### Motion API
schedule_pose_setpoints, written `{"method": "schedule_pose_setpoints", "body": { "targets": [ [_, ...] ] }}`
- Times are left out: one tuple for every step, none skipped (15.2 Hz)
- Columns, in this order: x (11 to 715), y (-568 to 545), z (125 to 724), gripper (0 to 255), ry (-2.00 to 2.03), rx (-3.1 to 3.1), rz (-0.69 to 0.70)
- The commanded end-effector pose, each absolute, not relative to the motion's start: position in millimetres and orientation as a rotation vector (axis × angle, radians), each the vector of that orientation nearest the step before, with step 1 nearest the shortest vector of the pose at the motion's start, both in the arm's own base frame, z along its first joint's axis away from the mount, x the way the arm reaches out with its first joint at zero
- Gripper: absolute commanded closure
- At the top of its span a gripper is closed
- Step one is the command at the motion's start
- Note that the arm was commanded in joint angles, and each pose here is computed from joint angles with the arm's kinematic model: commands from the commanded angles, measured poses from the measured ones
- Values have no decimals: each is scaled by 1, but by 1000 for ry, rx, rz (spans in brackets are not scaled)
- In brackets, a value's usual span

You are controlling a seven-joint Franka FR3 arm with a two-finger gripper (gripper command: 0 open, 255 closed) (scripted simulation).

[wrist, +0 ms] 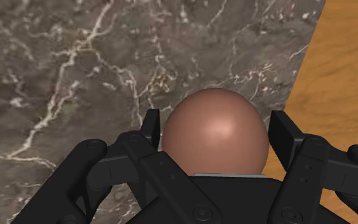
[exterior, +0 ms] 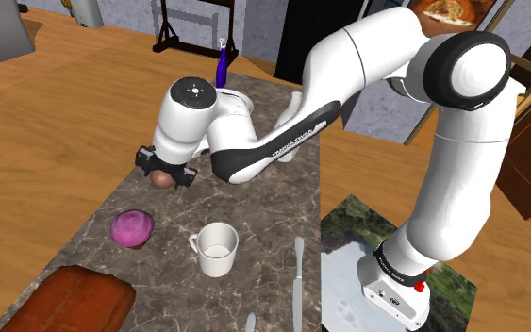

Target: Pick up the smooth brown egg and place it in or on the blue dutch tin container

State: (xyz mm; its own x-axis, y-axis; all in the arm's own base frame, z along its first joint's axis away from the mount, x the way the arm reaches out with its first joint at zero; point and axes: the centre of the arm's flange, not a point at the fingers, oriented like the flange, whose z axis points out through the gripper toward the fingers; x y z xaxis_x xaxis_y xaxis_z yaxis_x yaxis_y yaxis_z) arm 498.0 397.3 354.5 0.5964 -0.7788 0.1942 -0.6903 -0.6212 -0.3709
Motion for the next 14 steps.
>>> {"method": "schedule_pose_setpoints", "body": {
  "targets": [
    [498, 397, 365, 255, 1207, -2569, -496],
    [498, 397, 371, 255, 1207, -2569, -496],
    [498, 397, 376, 255, 1207, -2569, -496],
    [498, 397, 381, 255, 1207, -2569, -496],
    [498, 397, 386, 255, 1207, -2569, -496],
    [498, 397, 392, 255, 1207, -2569, -496],
    [498, 397, 397, 255, 1207, -2569, -496],
    [498, 397, 402, 255, 1207, -2569, -496],
    [498, 397, 407, 255, 1207, -2569, -496],
    [498, 397, 413, 255, 1207, -2569, -496],
    [498, 397, 418, 255, 1207, -2569, -496],
    [498, 397, 423, 255, 1207, -2569, -496],
    [498, 397, 429, 255, 1207, -2569, -496],
    [498, 397, 434, 255, 1207, -2569, -496]
  ]
}}
